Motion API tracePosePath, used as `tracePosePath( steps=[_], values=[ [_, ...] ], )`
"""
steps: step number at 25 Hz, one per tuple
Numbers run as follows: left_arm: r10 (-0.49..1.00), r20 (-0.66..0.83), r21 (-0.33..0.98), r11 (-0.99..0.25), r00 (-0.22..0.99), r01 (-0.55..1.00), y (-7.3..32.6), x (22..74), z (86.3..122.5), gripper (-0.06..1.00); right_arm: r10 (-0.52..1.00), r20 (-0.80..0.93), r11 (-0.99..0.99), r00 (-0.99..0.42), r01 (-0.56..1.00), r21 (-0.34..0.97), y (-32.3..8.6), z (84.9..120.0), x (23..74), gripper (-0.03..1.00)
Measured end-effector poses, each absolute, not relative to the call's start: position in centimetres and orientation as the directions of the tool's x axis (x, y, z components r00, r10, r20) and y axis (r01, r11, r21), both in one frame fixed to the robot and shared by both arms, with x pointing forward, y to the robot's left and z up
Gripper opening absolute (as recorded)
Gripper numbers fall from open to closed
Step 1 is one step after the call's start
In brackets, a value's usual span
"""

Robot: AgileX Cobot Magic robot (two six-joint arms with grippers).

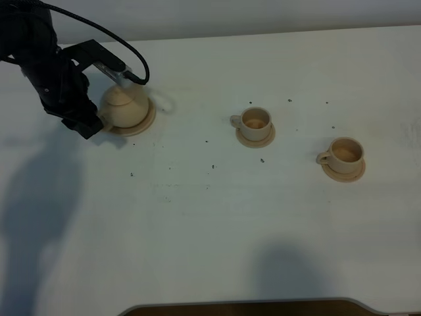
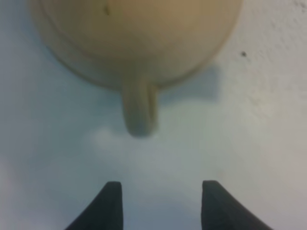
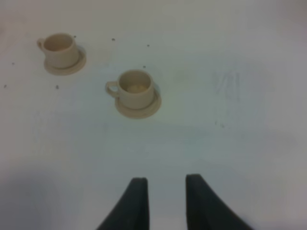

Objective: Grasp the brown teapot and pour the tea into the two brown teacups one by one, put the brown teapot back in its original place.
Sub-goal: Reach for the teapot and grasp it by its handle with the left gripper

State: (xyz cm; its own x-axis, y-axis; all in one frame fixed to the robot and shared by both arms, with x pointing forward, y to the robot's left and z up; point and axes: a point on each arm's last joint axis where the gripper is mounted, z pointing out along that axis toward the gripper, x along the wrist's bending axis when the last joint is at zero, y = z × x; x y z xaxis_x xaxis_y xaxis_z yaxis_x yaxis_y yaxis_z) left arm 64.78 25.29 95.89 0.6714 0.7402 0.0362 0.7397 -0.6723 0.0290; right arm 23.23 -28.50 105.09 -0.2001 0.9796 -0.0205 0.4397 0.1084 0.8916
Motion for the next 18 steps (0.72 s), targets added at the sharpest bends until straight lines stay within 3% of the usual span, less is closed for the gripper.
tracePosePath(
  steps=[10,18],
  values=[
    [0.826,0.021,-0.116,-0.557,0.563,0.822,26.0,63.0,97.5,0.38,0.979,-0.02,0.108,-0.201,0.44,0.892,-28.5,105.1,23.2,0.22],
    [0.827,0.08,-0.037,-0.555,0.556,0.831,25.6,64.5,98.1,0.38,0.979,-0.02,0.108,-0.201,0.44,0.892,-28.5,105.1,23.2,0.22]
  ],
)
